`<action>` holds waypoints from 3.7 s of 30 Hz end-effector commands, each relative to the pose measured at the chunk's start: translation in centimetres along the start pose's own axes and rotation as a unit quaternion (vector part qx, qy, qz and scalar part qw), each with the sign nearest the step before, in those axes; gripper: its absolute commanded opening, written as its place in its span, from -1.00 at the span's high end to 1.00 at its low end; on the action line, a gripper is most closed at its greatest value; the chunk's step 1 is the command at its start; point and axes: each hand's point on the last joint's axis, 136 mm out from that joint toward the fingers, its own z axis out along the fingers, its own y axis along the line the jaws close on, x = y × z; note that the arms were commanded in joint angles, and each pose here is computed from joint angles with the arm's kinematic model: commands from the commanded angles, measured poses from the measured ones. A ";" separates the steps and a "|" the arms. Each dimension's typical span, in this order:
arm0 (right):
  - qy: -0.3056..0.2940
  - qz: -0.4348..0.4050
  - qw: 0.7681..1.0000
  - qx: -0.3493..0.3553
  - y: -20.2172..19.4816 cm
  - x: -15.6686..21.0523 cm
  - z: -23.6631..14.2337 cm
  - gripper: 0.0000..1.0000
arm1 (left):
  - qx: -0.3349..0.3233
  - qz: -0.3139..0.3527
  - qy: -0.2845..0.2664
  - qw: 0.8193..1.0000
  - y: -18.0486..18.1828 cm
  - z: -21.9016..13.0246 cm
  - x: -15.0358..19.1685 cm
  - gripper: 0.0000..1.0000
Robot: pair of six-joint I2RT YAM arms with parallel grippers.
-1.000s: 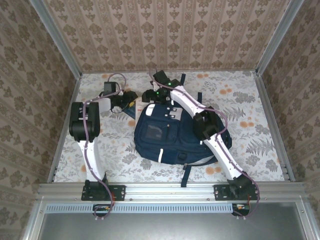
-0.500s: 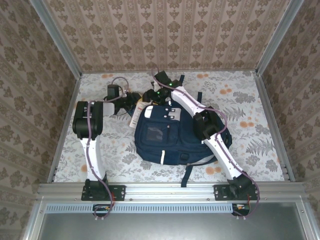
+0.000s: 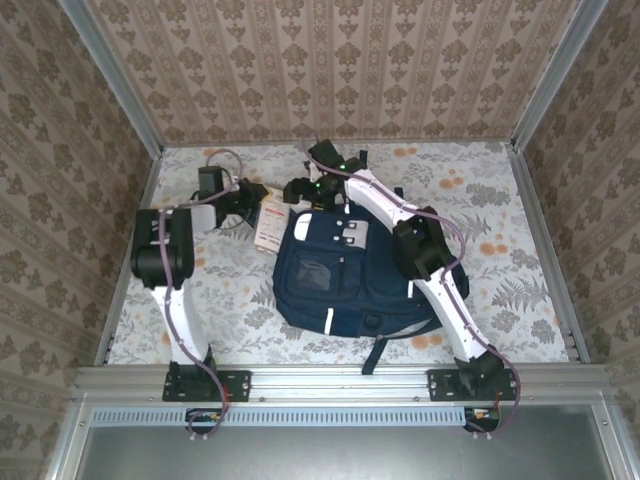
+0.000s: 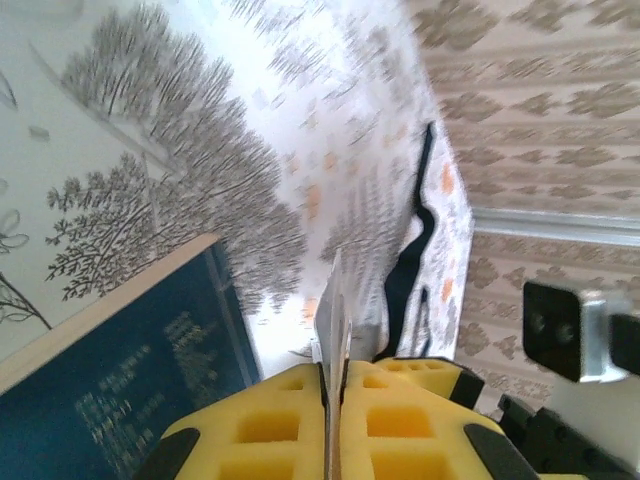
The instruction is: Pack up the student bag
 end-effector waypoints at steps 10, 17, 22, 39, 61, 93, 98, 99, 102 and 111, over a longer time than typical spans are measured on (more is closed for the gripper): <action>-0.226 -0.072 0.971 0.041 4.8 -1.6 -24.1 -0.98 | 0.071 0.279 -0.113 0.951 -20.4 -13.8 1.7 1.00; -0.299 -0.100 0.942 -0.113 7.1 5.3 -31.4 -0.84 | 0.172 0.376 -0.088 0.906 -28.8 -15.7 11.4 0.99; -0.325 -0.094 0.921 -0.190 6.1 10.1 -33.4 -0.81 | 0.269 0.372 -0.050 0.887 -32.5 -16.0 17.0 0.96; -0.341 -0.289 0.886 -0.126 3.7 19.2 -40.3 -0.94 | 0.361 0.550 0.159 0.736 -34.0 -15.3 28.8 1.00; -0.262 -0.379 0.853 -0.246 7.9 21.5 -38.8 -0.33 | 0.469 0.681 0.211 0.521 -30.5 -17.9 37.2 1.00; -0.438 0.067 0.864 0.238 -15.7 15.9 -42.9 1.00 | 0.087 0.409 0.150 0.896 -25.8 -2.2 26.4 -0.14; -0.481 0.125 0.818 0.290 -18.5 16.7 -45.9 1.00 | 0.003 0.282 0.202 0.938 -21.9 3.6 30.7 -0.19; -0.486 0.134 0.810 0.298 -18.9 16.9 -46.3 1.00 | -0.008 0.255 0.225 0.940 -21.4 4.5 31.8 -0.22; -0.490 0.150 0.800 0.311 -19.5 17.3 -46.8 1.00 | -0.028 0.183 0.268 0.945 -20.1 6.6 34.2 -0.22; -0.494 0.143 0.800 0.307 -19.4 17.7 -46.9 1.00 | -0.077 0.146 0.297 0.940 -17.8 8.6 37.5 -0.21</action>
